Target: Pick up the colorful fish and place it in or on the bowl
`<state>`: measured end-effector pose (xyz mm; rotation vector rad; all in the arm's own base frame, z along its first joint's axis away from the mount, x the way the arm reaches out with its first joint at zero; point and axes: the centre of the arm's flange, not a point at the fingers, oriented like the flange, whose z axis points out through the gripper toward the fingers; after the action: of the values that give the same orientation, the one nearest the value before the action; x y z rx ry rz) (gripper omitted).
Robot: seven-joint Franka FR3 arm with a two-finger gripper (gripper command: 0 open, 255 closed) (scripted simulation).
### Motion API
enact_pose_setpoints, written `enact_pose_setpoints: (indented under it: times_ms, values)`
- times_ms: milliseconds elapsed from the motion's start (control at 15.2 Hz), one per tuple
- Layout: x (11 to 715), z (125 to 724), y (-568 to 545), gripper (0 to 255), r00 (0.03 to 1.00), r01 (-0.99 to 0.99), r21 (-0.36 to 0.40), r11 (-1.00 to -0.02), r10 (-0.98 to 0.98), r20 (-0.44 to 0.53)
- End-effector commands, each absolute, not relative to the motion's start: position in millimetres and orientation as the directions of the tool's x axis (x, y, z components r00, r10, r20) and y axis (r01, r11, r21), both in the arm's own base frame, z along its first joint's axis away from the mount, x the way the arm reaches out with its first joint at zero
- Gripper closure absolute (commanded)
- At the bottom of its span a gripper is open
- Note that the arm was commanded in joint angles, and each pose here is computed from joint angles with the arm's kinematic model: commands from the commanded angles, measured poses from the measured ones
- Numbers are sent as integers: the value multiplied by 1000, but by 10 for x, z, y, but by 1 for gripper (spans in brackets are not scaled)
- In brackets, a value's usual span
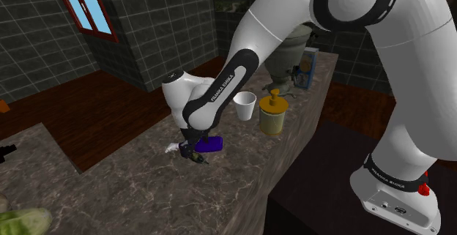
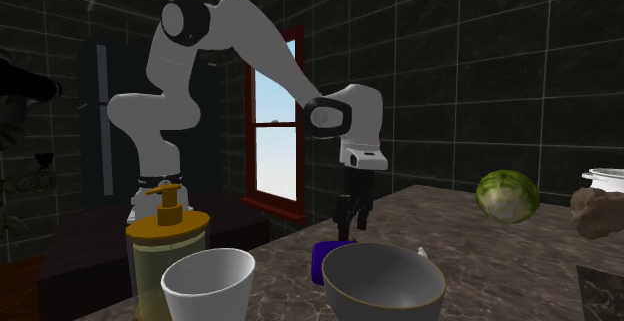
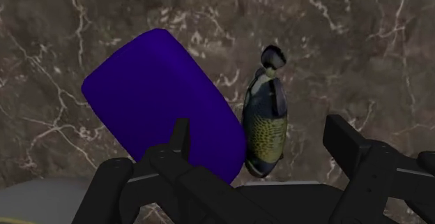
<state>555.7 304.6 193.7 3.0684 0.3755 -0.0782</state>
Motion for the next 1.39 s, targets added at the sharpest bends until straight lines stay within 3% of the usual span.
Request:
enact_pose_setpoints:
  times_ms: [0,396,924,990,1320]
  values:
    - [5584,1814,3104,0,969,243,44,-969,240,-59]
    - [5568,1468,3084,0,969,243,44,-969,240,-59]
    - [5568,1468,3084,0,969,243,44,-969,240,-59]
    - [5563,1477,3091,255,969,243,44,-969,240,-59]
    - [5547,1476,3088,255,969,243,44,-969,240,-59]
